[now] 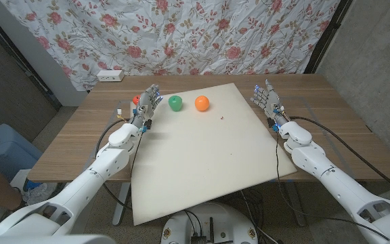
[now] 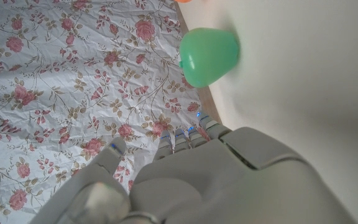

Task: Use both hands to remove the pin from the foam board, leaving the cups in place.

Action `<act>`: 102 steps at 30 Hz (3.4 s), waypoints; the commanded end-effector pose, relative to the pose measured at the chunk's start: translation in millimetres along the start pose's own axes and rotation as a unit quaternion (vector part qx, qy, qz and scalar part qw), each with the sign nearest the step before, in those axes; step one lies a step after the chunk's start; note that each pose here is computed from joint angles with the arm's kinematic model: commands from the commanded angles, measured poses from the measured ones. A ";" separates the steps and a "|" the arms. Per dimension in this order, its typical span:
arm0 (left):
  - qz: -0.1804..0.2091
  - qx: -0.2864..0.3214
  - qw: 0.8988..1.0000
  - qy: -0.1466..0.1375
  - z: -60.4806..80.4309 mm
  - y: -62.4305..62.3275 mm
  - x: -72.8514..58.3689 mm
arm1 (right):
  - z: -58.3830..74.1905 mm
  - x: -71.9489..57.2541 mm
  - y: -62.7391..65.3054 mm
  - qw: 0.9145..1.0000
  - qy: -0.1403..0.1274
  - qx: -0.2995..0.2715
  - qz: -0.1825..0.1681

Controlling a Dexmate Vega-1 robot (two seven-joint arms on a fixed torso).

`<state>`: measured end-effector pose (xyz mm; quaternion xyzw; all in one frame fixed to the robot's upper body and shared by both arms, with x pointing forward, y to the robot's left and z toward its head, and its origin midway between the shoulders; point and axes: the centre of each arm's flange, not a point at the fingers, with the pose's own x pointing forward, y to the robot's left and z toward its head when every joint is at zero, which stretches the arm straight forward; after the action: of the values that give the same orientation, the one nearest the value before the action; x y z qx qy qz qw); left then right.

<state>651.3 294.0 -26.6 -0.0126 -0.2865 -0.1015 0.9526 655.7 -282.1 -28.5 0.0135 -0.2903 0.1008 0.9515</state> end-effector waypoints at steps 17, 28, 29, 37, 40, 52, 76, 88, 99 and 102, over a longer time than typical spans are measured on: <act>-0.010 0.054 0.998 0.001 18.7 1.8 -19.5 | 1.7 -12.0 21.7 1.000 -0.026 -0.015 -0.007; -0.026 0.089 0.996 -0.011 27.8 -8.6 -28.3 | 0.1 -20.9 26.2 0.999 -0.031 -0.013 -0.007; -0.027 0.093 0.995 -0.012 29.0 -9.5 -29.1 | 0.2 -21.1 25.6 0.999 -0.032 -0.011 -0.004; -0.026 0.163 0.986 -0.010 46.7 -18.5 -39.7 | 4.3 -18.7 20.9 0.999 -0.021 -0.025 0.015; -0.029 0.183 0.983 -0.005 51.2 -23.3 -44.1 | 5.0 -18.8 19.7 0.999 -0.024 -0.030 0.013; -0.048 0.274 0.960 0.008 60.6 -52.5 -53.3 | 4.0 -22.6 12.3 0.999 -0.033 -0.025 0.019; -0.078 0.462 0.883 0.001 60.2 -100.8 -60.5 | 2.9 -15.7 7.9 0.997 -0.038 -0.049 0.037; -0.093 0.539 0.837 0.003 50.6 -125.3 -57.7 | 2.1 -10.0 6.5 0.997 -0.039 -0.051 0.041; -0.098 0.578 0.810 0.000 34.4 -136.8 -57.5 | 0.7 -5.5 6.8 0.997 -0.035 -0.050 0.042; -0.098 0.580 0.809 -0.007 29.0 -140.6 -57.8 | 0.3 -4.4 6.3 0.997 -0.035 -0.049 0.041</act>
<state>555.4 182.9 -27.3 0.5332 -0.2882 -0.0210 0.7951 646.3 -277.0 -32.2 -0.0424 -0.3296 0.1244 0.9349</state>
